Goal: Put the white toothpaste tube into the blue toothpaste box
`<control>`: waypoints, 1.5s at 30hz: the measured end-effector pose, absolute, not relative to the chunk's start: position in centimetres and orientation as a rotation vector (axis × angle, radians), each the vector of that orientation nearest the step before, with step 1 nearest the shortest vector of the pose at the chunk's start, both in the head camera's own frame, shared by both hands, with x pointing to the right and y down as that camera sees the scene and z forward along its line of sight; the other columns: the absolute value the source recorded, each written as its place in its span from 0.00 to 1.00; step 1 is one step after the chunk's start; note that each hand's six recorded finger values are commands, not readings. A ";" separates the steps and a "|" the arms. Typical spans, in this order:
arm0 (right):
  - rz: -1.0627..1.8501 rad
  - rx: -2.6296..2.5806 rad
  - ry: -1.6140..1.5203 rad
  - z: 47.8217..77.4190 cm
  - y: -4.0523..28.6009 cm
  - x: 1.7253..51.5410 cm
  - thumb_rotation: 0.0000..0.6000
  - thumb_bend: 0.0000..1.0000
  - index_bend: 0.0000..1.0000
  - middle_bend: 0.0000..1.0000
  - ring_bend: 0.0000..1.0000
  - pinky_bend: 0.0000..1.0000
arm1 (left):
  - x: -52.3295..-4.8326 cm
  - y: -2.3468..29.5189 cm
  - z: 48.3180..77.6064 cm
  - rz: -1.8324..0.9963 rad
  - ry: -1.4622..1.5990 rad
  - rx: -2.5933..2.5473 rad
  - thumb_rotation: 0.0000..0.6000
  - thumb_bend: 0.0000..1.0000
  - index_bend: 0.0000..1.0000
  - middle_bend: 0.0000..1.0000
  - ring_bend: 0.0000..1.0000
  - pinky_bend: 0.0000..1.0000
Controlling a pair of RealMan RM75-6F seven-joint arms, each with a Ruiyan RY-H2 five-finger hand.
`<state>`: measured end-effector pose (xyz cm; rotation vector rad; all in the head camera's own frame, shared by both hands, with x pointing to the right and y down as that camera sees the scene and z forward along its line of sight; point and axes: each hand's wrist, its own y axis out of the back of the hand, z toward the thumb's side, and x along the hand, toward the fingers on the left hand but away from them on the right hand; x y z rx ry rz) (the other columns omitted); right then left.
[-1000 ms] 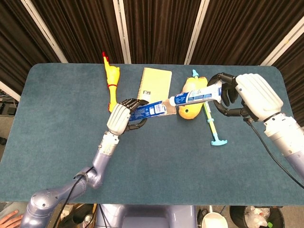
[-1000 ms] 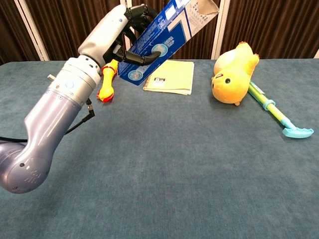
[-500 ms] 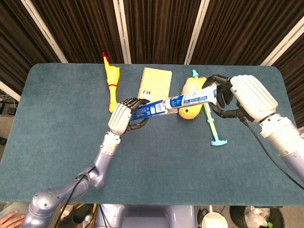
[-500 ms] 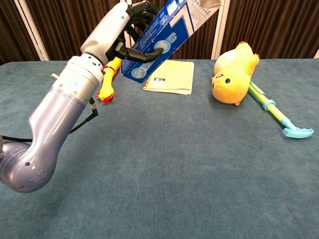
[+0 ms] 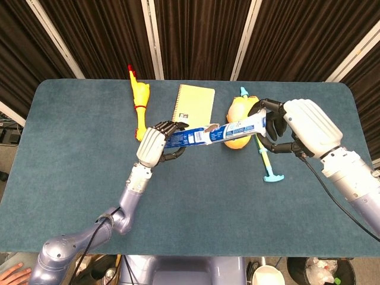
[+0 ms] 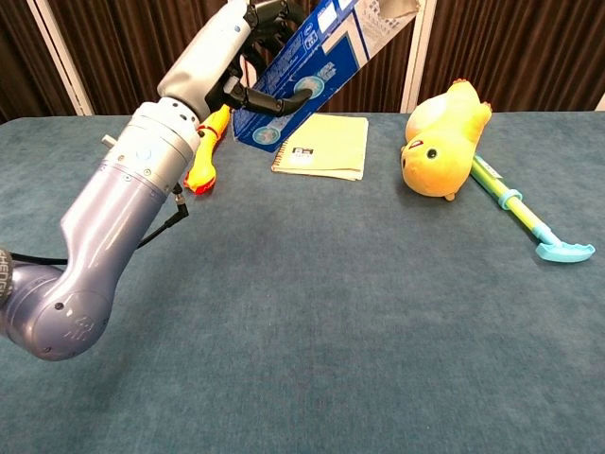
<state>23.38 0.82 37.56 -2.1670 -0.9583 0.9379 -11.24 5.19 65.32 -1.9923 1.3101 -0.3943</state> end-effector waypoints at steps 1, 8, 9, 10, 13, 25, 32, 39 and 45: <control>0.937 -2.168 -0.958 37.6 0.9 23.3 1.00 0.53 0.82 0.74 0.69 0.61 | -11.2 5.2 65.3 -0.387 1.315 -1.996 1.00 0.36 0.28 0.40 0.38 0.46; 0.930 -2.167 -0.967 37.5 0.9 23.3 1.00 0.53 0.82 0.74 0.69 0.61 | -10.9 5.7 65.1 -0.349 1.328 -2.016 1.00 0.36 0.28 0.40 0.38 0.46; 0.929 -2.165 -0.970 37.5 0.8 23.3 1.00 0.53 0.82 0.74 0.69 0.61 | -11.0 5.7 65.1 -0.350 1.330 -2.018 1.00 0.36 0.28 0.39 0.38 0.46; 0.928 -2.164 -0.975 37.5 0.6 23.4 1.00 0.53 0.81 0.74 0.69 0.61 | -11.1 5.8 65.2 -0.351 1.333 -2.021 1.00 0.36 0.28 0.39 0.38 0.46; 0.926 -2.166 -0.984 37.6 0.5 23.4 1.00 0.53 0.82 0.74 0.69 0.61 | -11.2 6.0 65.5 -0.356 1.341 -2.028 1.00 0.36 0.28 0.39 0.38 0.46; 0.930 -2.169 -0.973 37.7 0.6 23.2 1.00 0.53 0.82 0.74 0.69 0.61 | -10.6 6.2 65.6 -0.356 1.340 -2.038 1.00 0.36 0.28 0.40 0.38 0.46; 0.942 -2.187 -0.963 38.4 0.9 23.2 1.00 0.53 0.82 0.74 0.69 0.61 | -10.0 6.4 65.3 -0.340 1.352 -2.050 1.00 0.36 0.28 0.39 0.38 0.46; 0.941 -2.198 -0.961 38.6 1.0 23.0 1.00 0.53 0.82 0.74 0.69 0.61 | -9.2 6.6 65.0 -0.326 1.359 -2.065 1.00 0.36 0.28 0.39 0.38 0.46; 0.949 -2.195 -0.954 38.9 1.2 23.1 1.00 0.53 0.82 0.74 0.69 0.61 | -8.2 7.2 64.9 -0.312 1.349 -2.087 1.00 0.36 0.28 0.39 0.38 0.46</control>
